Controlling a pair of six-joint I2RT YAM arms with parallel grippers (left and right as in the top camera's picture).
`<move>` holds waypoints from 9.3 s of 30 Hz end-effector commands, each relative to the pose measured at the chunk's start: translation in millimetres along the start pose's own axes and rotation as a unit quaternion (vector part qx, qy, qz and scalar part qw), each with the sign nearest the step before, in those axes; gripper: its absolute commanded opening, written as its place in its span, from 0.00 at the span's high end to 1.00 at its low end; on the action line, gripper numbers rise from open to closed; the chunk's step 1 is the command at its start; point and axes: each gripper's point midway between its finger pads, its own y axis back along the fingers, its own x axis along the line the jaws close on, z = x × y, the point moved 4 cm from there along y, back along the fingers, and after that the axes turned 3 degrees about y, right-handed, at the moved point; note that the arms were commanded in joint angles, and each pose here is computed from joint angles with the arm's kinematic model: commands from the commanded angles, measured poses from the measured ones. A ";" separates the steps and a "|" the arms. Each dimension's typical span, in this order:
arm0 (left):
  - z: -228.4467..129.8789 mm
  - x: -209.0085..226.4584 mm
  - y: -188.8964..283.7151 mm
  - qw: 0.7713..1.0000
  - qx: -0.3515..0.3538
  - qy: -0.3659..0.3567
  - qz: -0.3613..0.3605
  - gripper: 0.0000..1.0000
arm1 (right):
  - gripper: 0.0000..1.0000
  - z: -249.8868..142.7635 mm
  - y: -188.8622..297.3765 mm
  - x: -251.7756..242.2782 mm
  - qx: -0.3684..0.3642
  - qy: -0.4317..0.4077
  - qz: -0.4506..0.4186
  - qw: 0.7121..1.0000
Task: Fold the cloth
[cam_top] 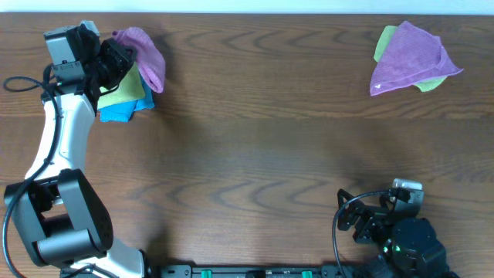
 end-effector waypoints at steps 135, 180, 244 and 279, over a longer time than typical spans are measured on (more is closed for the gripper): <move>-65.1 -104.7 232.3 0.957 -0.071 -0.277 -0.057 0.05 | 0.01 -0.2 -0.6 -2.8 -0.004 -0.004 -0.008 1.000; -256.9 124.0 181.6 0.884 -0.042 -0.456 0.094 0.05 | 0.01 -0.2 -0.6 -2.7 -0.004 -0.004 -0.008 1.000; -262.2 166.0 178.3 0.878 -0.007 -0.438 0.192 0.05 | 0.01 0.1 -0.6 1.7 -0.002 -0.011 0.007 1.000; -262.1 165.9 178.4 0.878 -0.008 -0.438 0.192 0.05 | 0.01 -38.1 -82.0 -62.0 -0.059 0.287 -0.079 0.953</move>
